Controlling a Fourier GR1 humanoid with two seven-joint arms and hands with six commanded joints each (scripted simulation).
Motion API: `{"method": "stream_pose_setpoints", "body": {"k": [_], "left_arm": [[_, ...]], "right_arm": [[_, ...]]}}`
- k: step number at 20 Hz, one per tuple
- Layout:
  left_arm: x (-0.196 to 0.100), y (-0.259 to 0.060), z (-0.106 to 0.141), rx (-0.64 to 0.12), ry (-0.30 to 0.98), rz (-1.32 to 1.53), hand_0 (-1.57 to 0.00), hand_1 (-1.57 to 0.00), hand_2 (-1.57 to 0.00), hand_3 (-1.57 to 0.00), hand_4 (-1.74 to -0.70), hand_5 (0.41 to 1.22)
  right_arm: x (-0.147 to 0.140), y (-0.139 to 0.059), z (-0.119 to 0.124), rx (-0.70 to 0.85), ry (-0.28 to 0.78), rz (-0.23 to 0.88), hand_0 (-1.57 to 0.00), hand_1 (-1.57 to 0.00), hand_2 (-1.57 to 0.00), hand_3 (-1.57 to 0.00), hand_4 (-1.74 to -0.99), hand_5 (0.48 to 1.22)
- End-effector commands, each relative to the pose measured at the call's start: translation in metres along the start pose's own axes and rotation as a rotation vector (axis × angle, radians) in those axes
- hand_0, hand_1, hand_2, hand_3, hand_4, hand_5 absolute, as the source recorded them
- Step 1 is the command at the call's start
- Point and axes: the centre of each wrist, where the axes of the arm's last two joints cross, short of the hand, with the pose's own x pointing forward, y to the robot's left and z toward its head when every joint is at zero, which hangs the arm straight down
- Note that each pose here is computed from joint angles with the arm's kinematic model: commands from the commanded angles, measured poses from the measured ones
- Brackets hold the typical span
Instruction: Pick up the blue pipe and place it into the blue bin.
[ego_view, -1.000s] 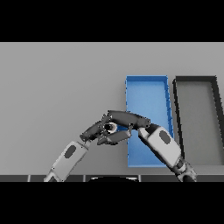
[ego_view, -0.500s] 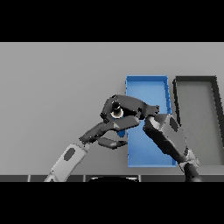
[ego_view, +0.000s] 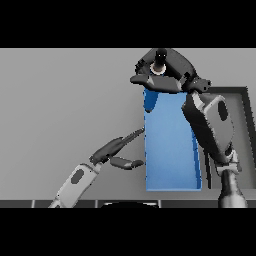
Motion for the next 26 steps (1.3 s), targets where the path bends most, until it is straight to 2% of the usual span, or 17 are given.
{"method": "stream_pose_setpoints", "body": {"k": [1,4,7,10,16,18,19,20,21,22,23,24,26], "left_arm": [[0.000,0.002,0.003,0.003,-0.010,-0.001,0.00,0.00,0.00,0.00,-0.89,0.485],[0.001,0.004,-0.001,0.002,0.003,0.001,0.00,0.00,0.00,0.00,-0.89,0.482],[-0.003,0.003,0.001,0.004,0.006,-0.005,0.00,0.00,0.00,0.00,-0.88,0.482],[-0.002,0.003,0.000,0.008,0.008,-0.011,0.00,0.00,0.00,0.00,-0.87,0.483],[-0.003,0.002,0.001,0.004,0.006,0.000,0.00,0.00,0.00,0.00,-0.88,0.479],[-0.001,0.004,0.002,0.007,0.001,-0.007,0.00,0.00,0.00,0.00,-0.88,0.475],[-0.002,-0.001,0.003,0.007,-0.005,-0.008,0.00,0.00,0.00,0.00,-0.88,0.476],[-0.003,-0.002,0.002,0.001,-0.002,-0.009,0.00,0.00,0.00,0.00,-0.88,0.479],[-0.002,-0.005,0.001,0.001,0.003,-0.006,0.00,0.00,0.00,0.00,-0.88,0.481],[0.001,-0.002,0.000,0.005,-0.004,-0.011,0.00,0.00,0.00,0.00,-0.89,0.483],[-0.001,0.000,0.002,0.006,-0.002,-0.014,0.00,0.00,0.00,0.00,-0.89,0.486],[0.000,-0.002,0.003,-0.001,-0.003,-0.010,0.00,0.00,0.00,0.00,-0.88,0.490],[0.003,0.000,-0.002,0.005,0.012,-0.015,0.00,0.00,0.00,0.00,-0.88,0.495]], "right_arm": [[-0.003,-0.010,0.001,-0.043,0.031,0.006,-1.57,-1.57,-1.57,-1.57,-1.498,1.221],[-0.029,-0.045,0.016,-0.168,0.122,-0.018,-1.57,-1.57,-1.57,-1.57,-1.498,1.221],[-0.067,-0.071,0.045,-0.305,0.253,-0.032,-1.57,-1.57,-1.57,-1.57,-1.499,1.221],[-0.100,-0.079,0.072,-0.416,0.379,-0.069,-1.57,-1.57,-1.57,-1.57,-1.499,1.221],[-0.145,-0.071,0.118,-0.590,0.649,-0.123,-1.57,-1.57,-1.57,-1.57,-1.499,1.221],[-0.157,-0.070,0.130,-0.611,0.744,-0.117,-1.57,-1.57,-1.57,-1.02,-1.586,1.221],[-0.165,-0.069,0.138,-0.625,0.791,-0.126,-1.57,-1.57,-1.57,-0.82,-1.617,1.221],[-0.169,-0.067,0.142,-0.618,0.830,-0.123,-1.57,-1.57,-1.57,-0.68,-1.642,1.221],[-0.178,-0.064,0.147,-0.624,0.877,-0.125,-1.57,-1.57,-1.57,-0.62,-1.662,1.221],[-0.184,-0.063,0.151,-0.631,0.925,-0.135,-1.57,-1.57,-1.57,-0.81,-1.617,1.199],[-0.188,-0.064,0.156,-0.659,0.974,-0.150,-1.57,-1.51,-1.45,-0.96,-1.573,1.188],[-0.194,-0.065,0.159,-0.676,1.020,-0.175,-1.26,-1.21,-1.16,-0.77,-1.515,1.176],[-0.201,-0.064,0.162,-0.687,1.092,-0.239,-0.80,-0.77,-0.74,-0.49,-1.385,1.114]]}}
